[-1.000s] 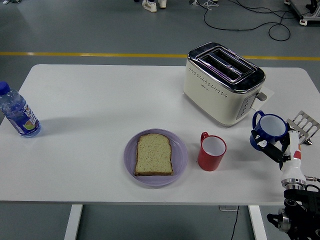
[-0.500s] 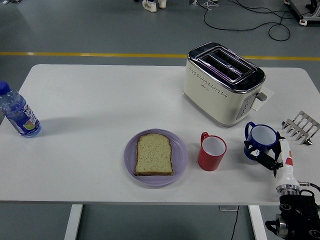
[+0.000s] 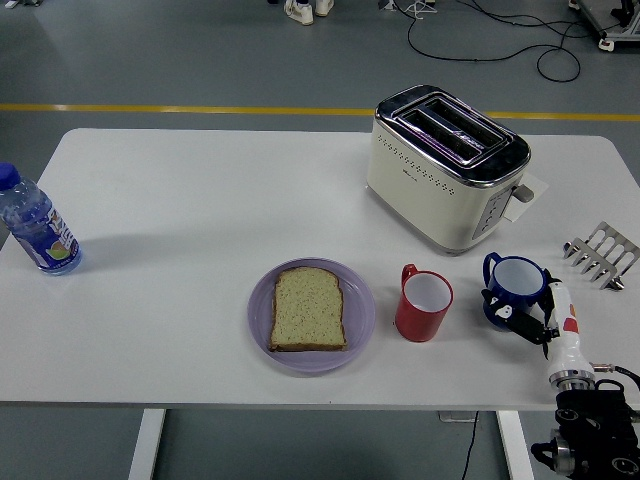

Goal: Pick up the cup,pour liquid into bread,place the cup on the desk

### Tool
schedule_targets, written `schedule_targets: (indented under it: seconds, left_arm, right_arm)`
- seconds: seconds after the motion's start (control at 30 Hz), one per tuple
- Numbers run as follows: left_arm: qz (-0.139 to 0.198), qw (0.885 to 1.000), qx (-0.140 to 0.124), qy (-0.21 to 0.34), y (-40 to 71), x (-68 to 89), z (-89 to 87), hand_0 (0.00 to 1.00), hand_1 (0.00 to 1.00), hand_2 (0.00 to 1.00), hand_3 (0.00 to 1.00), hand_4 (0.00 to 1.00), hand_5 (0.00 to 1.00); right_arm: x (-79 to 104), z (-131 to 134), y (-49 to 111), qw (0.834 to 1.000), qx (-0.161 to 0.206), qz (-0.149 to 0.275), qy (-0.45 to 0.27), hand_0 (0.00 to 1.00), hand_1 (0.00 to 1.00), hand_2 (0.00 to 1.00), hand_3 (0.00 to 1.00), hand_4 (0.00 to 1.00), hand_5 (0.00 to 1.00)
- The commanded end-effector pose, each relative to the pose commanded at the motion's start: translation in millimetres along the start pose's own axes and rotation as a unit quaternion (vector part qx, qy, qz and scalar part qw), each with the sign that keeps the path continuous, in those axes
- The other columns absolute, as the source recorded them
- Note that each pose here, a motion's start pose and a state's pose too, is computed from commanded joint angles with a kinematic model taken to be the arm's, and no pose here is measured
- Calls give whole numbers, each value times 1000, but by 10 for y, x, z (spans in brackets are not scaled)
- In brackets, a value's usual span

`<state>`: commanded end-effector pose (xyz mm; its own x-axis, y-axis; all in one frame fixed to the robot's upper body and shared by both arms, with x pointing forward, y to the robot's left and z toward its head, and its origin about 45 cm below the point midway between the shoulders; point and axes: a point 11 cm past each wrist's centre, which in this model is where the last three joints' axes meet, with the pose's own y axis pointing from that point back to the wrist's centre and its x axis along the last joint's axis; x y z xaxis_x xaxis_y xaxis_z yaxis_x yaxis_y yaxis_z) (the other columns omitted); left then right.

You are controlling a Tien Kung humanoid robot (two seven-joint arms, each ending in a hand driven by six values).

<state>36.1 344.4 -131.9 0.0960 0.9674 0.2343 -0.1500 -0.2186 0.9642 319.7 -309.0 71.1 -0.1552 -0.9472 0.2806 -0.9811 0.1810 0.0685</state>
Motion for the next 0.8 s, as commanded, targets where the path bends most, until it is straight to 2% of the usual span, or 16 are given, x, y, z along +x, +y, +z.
schedule_targets:
  seconds: [0.03, 0.07, 0.27, 0.3, 0.47, 0.5, 0.67, 0.7, 0.8]
  left_arm:
    - [0, 1000, 0, 0, 0, -1, -1, 647, 602, 593, 529, 303, 768]
    - [0, 1000, 0, 0, 0, -1, -2, 647, 604, 596, 530, 297, 767]
    - [0, 1000, 0, -1, 0, -3, -4, 647, 604, 596, 530, 297, 767]
    - [0, 1000, 0, -1, 0, -3, -5, 647, 604, 596, 531, 294, 767]
    - [0, 1000, 1, -2, 1, -4, -13, 647, 604, 596, 531, 294, 767]
    - [-1, 1000, 2, -2, 1, -6, -19, 647, 604, 595, 532, 292, 769]
    - [-1, 1000, 4, -3, 2, -11, -44, 647, 604, 595, 532, 292, 769]
    - [-1, 1000, 4, -4, 3, -13, -52, 646, 604, 595, 532, 290, 769]
    - [-2, 1000, 5, -6, 4, -16, -65, 646, 604, 595, 532, 290, 769]
  right_arm:
    - [2, 3, 0, 1000, 0, 0, 4, 465, 457, 582, 580, 668, 2]
    - [3, 4, 0, 1000, 0, 0, 6, 426, 446, 584, 643, 755, 2]
    - [28, 17, -2, 1000, -2, 4, 24, 426, 446, 584, 643, 755, 2]
    - [32, 17, -1, 1000, -2, 4, 25, 460, 478, 671, 783, 852, 2]
    - [52, 28, 7, 1000, -2, 8, 30, 460, 478, 671, 783, 852, 2]
    - [57, 40, 13, 999, -4, 9, 32, 479, 501, 740, 900, 885, 2]
    - [63, 62, 33, 999, -6, 9, 39, 479, 501, 740, 900, 885, 2]
    - [60, 66, 36, 999, -7, 7, 39, 503, 534, 791, 962, 896, 2]
    - [54, 75, 43, 999, -8, 5, 41, 503, 534, 791, 962, 896, 2]
